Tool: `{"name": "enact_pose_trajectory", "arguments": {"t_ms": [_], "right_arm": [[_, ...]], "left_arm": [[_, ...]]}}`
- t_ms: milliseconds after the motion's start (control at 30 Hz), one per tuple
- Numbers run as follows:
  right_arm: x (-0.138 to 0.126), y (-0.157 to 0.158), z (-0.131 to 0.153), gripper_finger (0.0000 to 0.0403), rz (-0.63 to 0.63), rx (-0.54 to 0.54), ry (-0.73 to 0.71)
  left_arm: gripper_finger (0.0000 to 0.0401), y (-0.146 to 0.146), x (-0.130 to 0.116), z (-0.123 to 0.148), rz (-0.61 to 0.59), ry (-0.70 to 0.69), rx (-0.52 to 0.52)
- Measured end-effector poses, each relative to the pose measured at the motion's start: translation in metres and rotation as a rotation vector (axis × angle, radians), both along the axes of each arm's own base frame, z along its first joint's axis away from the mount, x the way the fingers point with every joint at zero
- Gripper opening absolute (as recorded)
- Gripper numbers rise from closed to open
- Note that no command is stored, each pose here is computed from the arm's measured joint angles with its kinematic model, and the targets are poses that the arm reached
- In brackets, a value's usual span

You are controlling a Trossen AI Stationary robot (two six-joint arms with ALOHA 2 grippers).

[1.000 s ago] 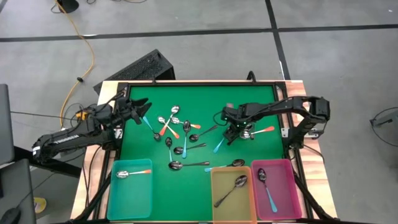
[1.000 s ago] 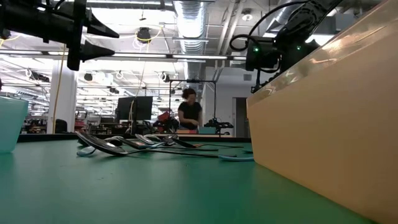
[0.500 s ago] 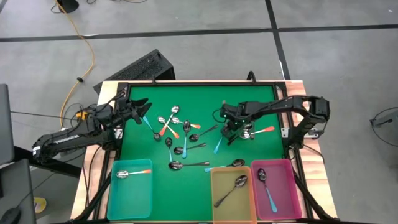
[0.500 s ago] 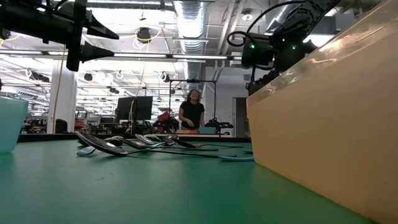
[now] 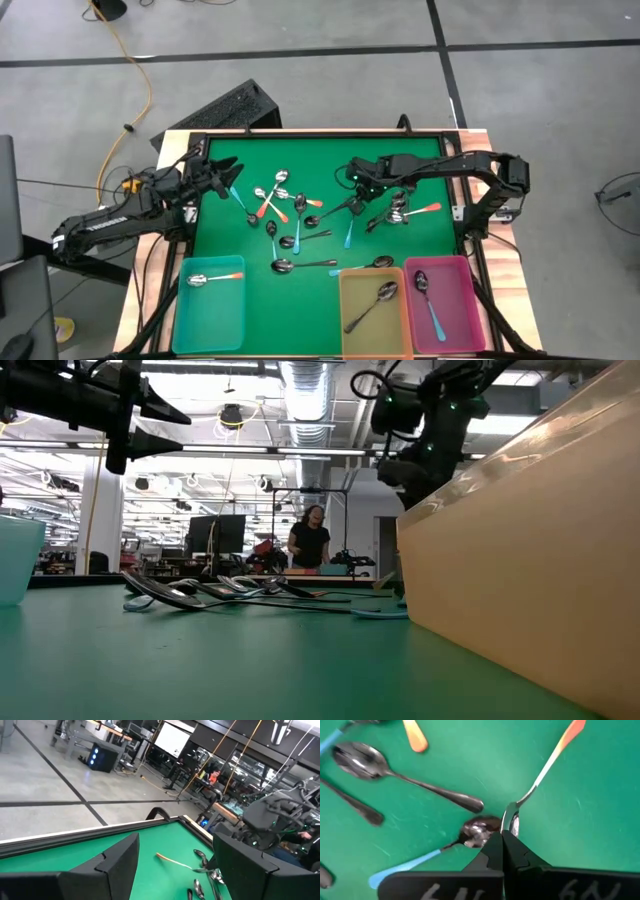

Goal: Sort silverware by color (type)
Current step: Put the blue spoon into the pink bin

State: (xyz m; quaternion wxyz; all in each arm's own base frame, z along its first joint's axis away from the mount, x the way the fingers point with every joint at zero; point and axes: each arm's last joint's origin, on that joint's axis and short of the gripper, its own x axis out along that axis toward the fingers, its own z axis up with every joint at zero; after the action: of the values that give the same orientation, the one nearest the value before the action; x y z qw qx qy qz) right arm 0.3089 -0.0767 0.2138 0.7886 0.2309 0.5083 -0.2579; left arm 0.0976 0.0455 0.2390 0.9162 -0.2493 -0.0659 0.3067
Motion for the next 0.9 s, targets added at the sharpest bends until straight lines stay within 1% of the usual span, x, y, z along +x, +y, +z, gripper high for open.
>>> {"name": "enact_pose_trajectory", "arguments": {"t_ms": [333, 600, 900], "right_arm": [[0.013, -0.003, 0.012, 0.0004, 0.026, -0.043, -0.122], [0.016, -0.005, 0.015, 0.0003, 0.029, -0.063, -0.164], [0.015, -0.016, 0.016, 0.0003, -0.013, -0.139, -0.166]], "left_arm": [[0.0238, 0.000, 0.000, -0.002, 0.000, 0.022, -0.006], [0.0238, 0.000, 0.000, -0.002, 0.001, 0.018, -0.009], [0.0238, 0.000, 0.000, -0.002, 0.003, 0.010, -0.019]]}}
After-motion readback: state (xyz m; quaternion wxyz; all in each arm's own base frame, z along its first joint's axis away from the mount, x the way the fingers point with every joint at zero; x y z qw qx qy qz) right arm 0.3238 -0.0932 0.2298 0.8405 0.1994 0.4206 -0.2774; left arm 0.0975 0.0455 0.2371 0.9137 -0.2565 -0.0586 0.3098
